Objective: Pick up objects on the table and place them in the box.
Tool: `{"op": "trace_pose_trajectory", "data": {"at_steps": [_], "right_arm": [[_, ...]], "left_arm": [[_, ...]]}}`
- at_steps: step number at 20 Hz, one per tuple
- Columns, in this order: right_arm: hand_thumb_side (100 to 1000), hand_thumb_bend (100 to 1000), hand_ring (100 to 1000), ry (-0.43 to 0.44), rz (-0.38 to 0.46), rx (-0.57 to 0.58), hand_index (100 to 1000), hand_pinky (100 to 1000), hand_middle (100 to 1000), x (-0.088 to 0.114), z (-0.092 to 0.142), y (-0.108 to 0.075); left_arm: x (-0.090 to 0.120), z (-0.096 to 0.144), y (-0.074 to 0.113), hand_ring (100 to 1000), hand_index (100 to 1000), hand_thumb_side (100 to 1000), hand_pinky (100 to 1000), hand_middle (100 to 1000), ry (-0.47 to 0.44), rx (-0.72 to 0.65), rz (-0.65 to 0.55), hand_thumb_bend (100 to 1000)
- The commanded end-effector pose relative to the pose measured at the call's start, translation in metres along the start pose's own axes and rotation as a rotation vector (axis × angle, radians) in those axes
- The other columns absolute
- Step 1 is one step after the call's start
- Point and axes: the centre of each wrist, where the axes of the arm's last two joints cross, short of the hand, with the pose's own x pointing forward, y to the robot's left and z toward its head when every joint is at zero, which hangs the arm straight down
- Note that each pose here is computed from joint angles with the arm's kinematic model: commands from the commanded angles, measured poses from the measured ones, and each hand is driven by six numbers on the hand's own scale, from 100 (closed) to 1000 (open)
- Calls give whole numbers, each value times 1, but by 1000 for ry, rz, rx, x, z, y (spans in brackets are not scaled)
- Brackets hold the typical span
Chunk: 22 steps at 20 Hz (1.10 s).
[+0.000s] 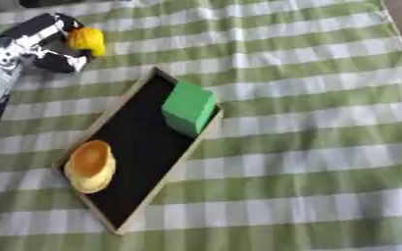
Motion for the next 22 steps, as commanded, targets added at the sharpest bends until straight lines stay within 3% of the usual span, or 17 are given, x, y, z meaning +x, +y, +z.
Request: {"op": "trace_pose_trajectory", "data": {"at_steps": [1, 6, 7, 8, 12, 16, 22], "right_arm": [[512, 100, 879, -15, 6, 7, 737, 868, 592, 5, -3, -2], [510, 100, 878, -6, 17, 4, 738, 868, 594, 4, 0, -5], [547, 100, 877, -7, 20, 3, 739, 868, 594, 4, 0, -6], [509, 100, 877, -8, 24, 1, 739, 868, 595, 4, 1, -7], [505, 100, 876, -5, 44, -3, 740, 868, 598, 4, 5, -13], [508, 100, 875, -1, 56, -5, 742, 868, 601, 3, 8, -17], [506, 100, 874, -3, 73, -5, 745, 868, 605, 4, 11, -22]], "left_arm": [[5, 1, 27, 733, 623, 144, 676, 621, -22, 98, -32, 100], [27, -1, 41, 683, 566, 100, 662, 572, -113, 192, -103, 100], [33, -1, 43, 676, 565, 276, 657, 565, -147, 205, -119, 100], [38, -1, 45, 672, 564, 100, 655, 559, -181, 217, -131, 100], [63, -1, 42, 663, 566, 100, 650, 548, -336, 240, -158, 100], [94, 0, 21, 653, 565, 100, 641, 544, -502, 211, -152, 100], [136, 11, -32, 630, 567, 124, 617, 538, -736, 110, -92, 100]]}}
